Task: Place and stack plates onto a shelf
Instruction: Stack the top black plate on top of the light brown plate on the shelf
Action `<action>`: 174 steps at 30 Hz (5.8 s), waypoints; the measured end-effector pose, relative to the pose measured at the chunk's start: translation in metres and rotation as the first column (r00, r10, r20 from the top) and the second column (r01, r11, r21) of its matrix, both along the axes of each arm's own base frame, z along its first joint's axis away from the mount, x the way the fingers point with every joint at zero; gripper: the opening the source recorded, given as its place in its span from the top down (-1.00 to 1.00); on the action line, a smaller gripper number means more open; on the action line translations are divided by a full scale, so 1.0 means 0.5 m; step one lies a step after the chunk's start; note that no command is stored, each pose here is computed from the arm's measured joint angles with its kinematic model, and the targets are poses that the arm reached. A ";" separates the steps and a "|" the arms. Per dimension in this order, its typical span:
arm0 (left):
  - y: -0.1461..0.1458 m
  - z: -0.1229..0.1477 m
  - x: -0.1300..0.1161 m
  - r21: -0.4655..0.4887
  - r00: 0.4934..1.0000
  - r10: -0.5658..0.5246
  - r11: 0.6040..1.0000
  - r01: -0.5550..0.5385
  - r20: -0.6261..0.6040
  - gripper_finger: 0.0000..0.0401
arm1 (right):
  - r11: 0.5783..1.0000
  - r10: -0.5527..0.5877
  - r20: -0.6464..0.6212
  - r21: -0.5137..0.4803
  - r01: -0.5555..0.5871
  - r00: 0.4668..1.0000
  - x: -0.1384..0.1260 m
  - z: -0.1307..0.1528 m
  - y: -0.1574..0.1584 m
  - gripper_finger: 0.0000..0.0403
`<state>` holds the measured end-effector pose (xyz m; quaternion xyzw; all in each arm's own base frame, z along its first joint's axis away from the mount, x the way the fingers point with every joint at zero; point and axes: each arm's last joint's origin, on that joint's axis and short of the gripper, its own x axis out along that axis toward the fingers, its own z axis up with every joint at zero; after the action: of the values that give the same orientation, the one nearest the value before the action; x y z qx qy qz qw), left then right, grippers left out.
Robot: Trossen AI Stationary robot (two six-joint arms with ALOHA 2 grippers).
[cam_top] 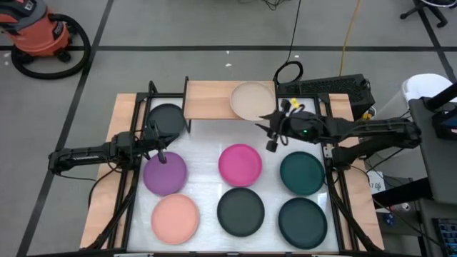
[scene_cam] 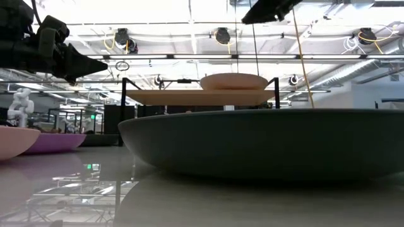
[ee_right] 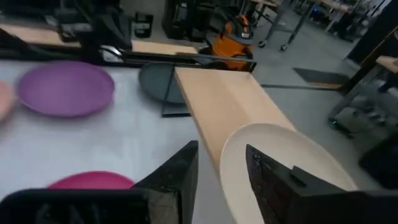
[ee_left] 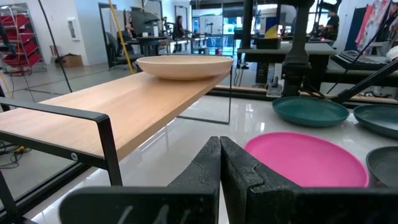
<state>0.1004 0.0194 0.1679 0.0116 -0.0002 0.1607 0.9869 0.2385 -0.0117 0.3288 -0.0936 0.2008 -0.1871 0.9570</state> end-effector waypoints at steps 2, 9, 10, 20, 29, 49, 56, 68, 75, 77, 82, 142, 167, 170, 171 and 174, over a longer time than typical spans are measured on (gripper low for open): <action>0.000 0.002 0.000 0.002 1.000 0.000 1.000 0.000 0.013 0.98 | 0.998 0.050 0.001 0.042 -0.050 0.999 -0.012 0.004 0.014 0.43; 0.000 0.010 0.000 -0.015 0.998 0.000 1.000 0.001 0.057 0.98 | 0.985 0.156 -0.012 0.075 -0.155 0.988 -0.022 0.002 0.067 0.43; 0.000 0.009 0.000 -0.031 0.998 0.000 1.000 0.002 0.061 0.98 | 0.981 0.175 -0.016 0.082 -0.173 0.984 -0.022 -0.002 0.077 0.43; 0.000 0.029 -0.002 -0.107 0.982 0.000 0.994 0.021 0.191 0.98 | 0.945 0.316 0.020 0.081 -0.317 0.948 -0.032 -0.117 0.147 0.43; 0.000 0.150 -0.023 -0.037 0.986 0.062 0.998 -0.057 0.153 0.98 | 0.938 0.329 0.099 0.076 -0.337 0.939 -0.063 -0.149 0.144 0.43; 0.023 0.233 0.108 -0.154 0.798 0.117 0.955 -0.254 -0.591 0.98 | 0.934 0.323 0.180 0.095 -0.344 0.929 -0.128 -0.157 0.122 0.43; 0.025 0.175 0.123 -0.185 0.605 0.100 0.902 -0.390 -0.790 0.91 | 0.933 0.320 0.219 0.096 -0.347 0.922 -0.141 -0.148 0.117 0.43; 0.036 0.090 0.164 -0.083 0.308 0.103 0.840 -0.537 -0.946 0.27 | 0.932 0.312 0.226 0.116 -0.343 0.923 -0.141 -0.149 0.117 0.43; 0.063 0.038 0.191 0.001 0.156 0.105 0.832 -0.555 -0.982 0.09 | 0.928 0.310 0.230 0.138 -0.346 0.923 -0.142 -0.149 0.119 0.43; 0.073 0.028 0.196 0.018 0.140 0.118 0.823 -0.567 -0.983 0.09 | 0.926 0.310 0.230 0.147 -0.348 0.922 -0.142 -0.150 0.120 0.43; 0.098 -0.005 0.195 0.016 0.148 0.123 0.819 -0.574 -0.981 0.08 | 0.921 0.323 0.230 0.149 -0.361 0.918 -0.144 -0.150 0.125 0.43; 0.060 0.429 0.444 0.110 0.817 0.202 0.979 -0.169 -0.540 0.94 | 0.903 0.388 0.332 0.049 -0.426 0.860 -0.154 -0.120 0.137 0.43; 0.124 0.361 0.637 0.298 0.702 0.169 0.952 0.065 -0.692 0.89 | 0.865 0.450 0.440 0.001 -0.502 0.777 -0.205 -0.082 0.143 0.43; 0.123 0.360 0.637 0.278 0.703 0.136 0.956 0.091 -0.698 0.89 | 0.864 0.445 0.446 0.013 -0.503 0.777 -0.205 -0.082 0.143 0.43; 0.122 0.360 0.637 0.273 0.703 0.129 0.957 0.096 -0.700 0.88 | 0.864 0.444 0.447 0.016 -0.503 0.777 -0.205 -0.082 0.143 0.43; 0.122 0.359 0.637 0.272 0.702 0.128 0.957 0.098 -0.701 0.88 | 0.863 0.445 0.448 0.018 -0.505 0.776 -0.206 -0.082 0.144 0.43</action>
<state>0.4188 0.0805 0.3475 0.2167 0.3575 0.1500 0.8960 0.1356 0.0601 0.2878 -0.0319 -0.0324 0.0594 0.9972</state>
